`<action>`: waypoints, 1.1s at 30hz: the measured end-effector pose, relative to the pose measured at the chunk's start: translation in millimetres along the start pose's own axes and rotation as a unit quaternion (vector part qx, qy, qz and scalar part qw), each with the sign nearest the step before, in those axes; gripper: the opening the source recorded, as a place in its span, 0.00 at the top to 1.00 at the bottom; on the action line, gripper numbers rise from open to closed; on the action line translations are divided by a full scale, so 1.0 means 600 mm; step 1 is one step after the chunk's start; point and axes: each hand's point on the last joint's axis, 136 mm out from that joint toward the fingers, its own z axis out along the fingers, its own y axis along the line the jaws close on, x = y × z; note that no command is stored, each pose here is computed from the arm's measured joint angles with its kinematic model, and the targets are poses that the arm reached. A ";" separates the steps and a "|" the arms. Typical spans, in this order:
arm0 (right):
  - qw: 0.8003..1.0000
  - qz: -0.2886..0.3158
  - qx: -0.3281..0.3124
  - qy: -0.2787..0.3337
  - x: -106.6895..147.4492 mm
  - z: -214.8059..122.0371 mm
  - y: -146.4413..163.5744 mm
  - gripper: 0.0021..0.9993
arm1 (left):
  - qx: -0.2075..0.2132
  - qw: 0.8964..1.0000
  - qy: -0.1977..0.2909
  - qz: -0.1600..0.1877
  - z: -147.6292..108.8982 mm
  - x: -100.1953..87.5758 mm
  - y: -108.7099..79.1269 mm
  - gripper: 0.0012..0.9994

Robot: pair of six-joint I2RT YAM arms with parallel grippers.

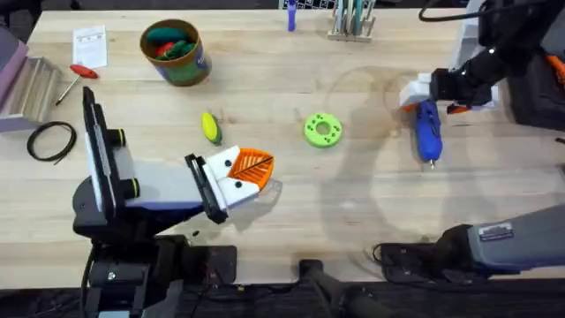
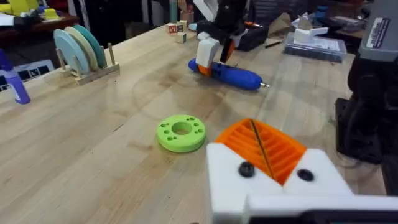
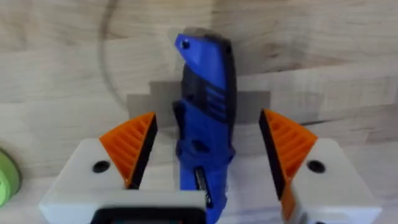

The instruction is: Pick up the gripper from the table and insert it into the empty holder that is missing its gripper. Then pick up a screw, insert it into the mounting hole, and use the screwdriver to tighten it. Finally, clean up the table by picking up the vegetable and placing it into the bucket.

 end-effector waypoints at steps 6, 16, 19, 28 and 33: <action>1.000 0.001 0.003 0.018 -0.002 0.040 -0.011 0.01 | 0.000 1.000 0.000 0.000 0.000 0.000 0.000 1.00; 1.000 -0.014 0.004 0.010 -0.015 0.047 -0.014 0.01 | 0.000 1.000 0.000 0.000 0.000 0.000 0.000 1.00; 1.000 -0.018 0.004 0.009 -0.016 0.047 -0.013 0.20 | 0.000 1.000 0.000 0.000 0.000 0.000 0.000 1.00; 1.000 -0.021 0.017 0.007 -0.020 0.050 -0.022 0.98 | 0.000 1.000 0.000 0.000 0.000 0.000 0.000 1.00; 1.000 -0.022 0.017 0.012 -0.017 0.048 -0.021 0.98 | 0.000 1.000 0.000 0.000 0.000 0.000 0.000 1.00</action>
